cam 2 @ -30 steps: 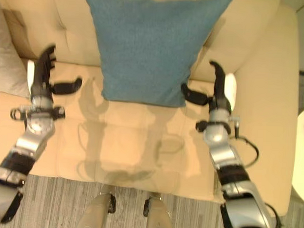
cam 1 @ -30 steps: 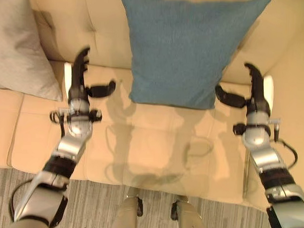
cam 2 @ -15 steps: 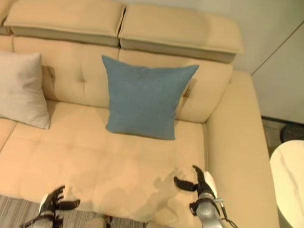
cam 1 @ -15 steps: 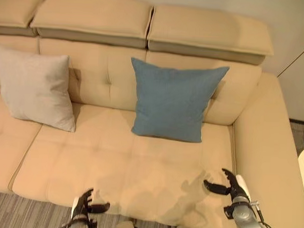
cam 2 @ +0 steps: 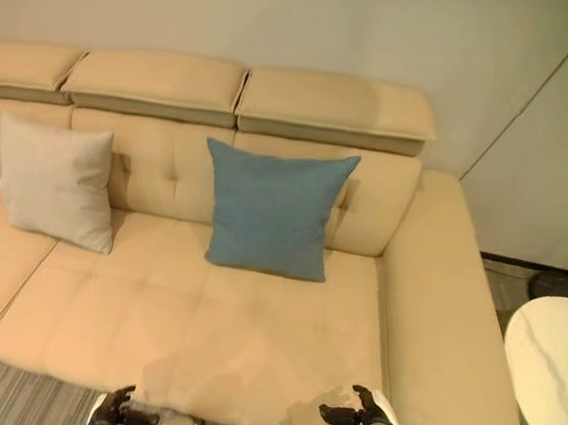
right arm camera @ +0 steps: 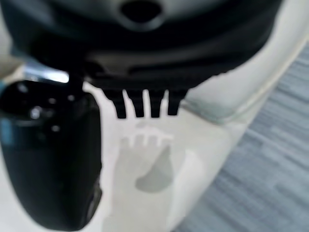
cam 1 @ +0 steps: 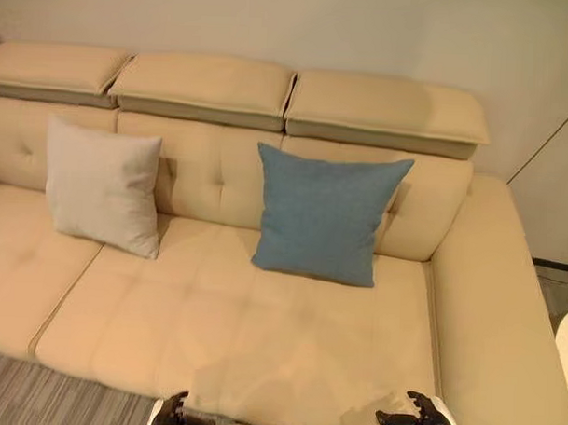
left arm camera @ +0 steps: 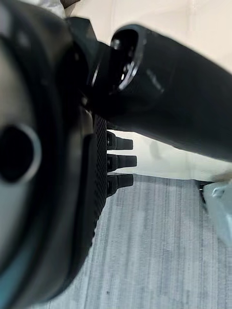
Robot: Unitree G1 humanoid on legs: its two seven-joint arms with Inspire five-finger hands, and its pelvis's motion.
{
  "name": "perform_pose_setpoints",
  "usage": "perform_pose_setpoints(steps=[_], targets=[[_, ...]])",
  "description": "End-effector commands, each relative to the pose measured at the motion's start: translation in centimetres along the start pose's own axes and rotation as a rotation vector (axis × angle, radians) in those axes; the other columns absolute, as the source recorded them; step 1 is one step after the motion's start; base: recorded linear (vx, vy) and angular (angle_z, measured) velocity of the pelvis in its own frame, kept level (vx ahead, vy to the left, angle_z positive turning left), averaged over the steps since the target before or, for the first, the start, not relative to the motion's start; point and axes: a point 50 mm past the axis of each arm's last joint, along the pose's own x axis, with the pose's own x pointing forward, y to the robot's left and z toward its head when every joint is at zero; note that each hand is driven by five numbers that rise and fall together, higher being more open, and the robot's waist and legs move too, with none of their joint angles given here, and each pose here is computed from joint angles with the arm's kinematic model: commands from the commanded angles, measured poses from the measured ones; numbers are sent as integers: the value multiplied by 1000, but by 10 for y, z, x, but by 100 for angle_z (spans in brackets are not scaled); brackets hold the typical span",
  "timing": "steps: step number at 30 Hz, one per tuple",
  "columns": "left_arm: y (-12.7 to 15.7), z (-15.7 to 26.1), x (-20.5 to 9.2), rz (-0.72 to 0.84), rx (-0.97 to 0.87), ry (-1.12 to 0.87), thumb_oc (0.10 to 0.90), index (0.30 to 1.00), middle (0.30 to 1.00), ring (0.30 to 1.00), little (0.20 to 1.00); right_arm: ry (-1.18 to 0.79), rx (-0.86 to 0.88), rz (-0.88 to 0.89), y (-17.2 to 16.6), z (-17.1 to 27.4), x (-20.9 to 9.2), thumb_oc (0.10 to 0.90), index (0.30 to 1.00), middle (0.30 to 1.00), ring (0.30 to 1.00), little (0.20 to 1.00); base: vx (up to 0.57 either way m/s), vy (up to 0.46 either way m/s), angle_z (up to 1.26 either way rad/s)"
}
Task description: Pick up all the scattered cushions and arrange them neatly on the sofa.
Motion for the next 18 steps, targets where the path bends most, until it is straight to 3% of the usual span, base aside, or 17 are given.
perform_pose_setpoints(steps=[1, 11, 18], targets=[[3, -10, -4, 19, 70, -14, 800, 900, 900, 900, 900, -32, -39, -100, -28, 4, 4, 800, 900, 900, 900, 900, -103, 87, 3], [-10, 0, -3, -17, 92, -38, 800, 900, 900, 900, 900, 25, -39, -67, -15, 1, 5, 800, 900, 900, 900, 900, -104, 135, 8], [9, 3, 1, 54, 109, -30, 800, 900, 900, 900, 900, -14, -55, -39, -4, 19, 7, 800, 900, 900, 900, 900, -308, 153, -45]])
